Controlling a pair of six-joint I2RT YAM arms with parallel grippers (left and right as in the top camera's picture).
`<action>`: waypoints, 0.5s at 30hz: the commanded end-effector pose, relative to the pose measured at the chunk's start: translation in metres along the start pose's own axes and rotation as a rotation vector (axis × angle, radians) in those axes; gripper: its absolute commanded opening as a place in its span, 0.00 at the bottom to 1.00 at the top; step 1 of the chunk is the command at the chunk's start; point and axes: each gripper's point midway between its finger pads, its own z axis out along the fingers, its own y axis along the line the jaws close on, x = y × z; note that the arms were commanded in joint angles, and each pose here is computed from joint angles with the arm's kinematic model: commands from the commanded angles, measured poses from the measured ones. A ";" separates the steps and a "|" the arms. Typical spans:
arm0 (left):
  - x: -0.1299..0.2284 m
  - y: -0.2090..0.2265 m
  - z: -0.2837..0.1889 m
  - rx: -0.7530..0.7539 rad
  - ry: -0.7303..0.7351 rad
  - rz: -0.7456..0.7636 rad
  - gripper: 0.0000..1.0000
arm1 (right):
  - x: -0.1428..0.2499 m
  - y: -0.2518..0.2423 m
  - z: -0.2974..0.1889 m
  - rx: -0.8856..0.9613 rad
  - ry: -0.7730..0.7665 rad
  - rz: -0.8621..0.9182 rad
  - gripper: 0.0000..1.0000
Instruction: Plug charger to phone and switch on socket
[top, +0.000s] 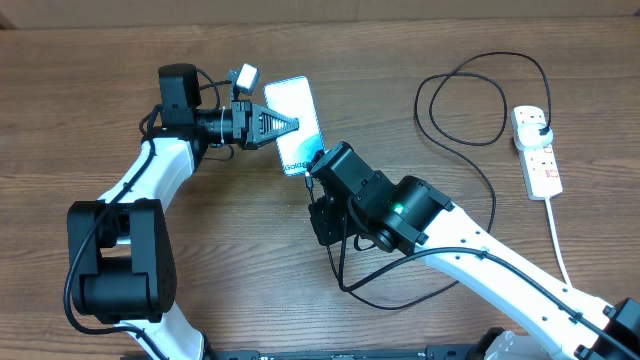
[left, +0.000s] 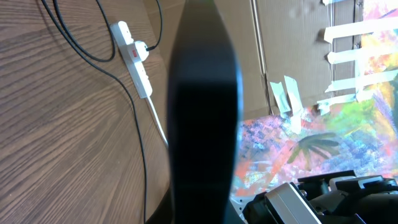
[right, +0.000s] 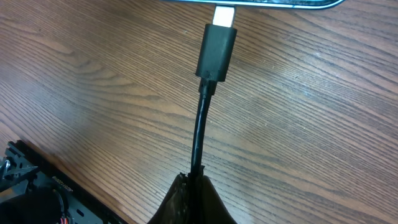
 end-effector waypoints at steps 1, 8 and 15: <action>0.001 -0.012 0.000 0.045 0.030 0.043 0.04 | -0.010 -0.002 -0.005 0.017 -0.039 -0.005 0.04; -0.002 -0.008 -0.001 0.022 0.013 0.045 0.04 | -0.008 -0.003 -0.005 0.020 -0.032 -0.004 0.04; -0.005 -0.006 -0.005 0.010 -0.004 0.034 0.04 | -0.007 -0.003 -0.005 0.022 -0.029 -0.004 0.04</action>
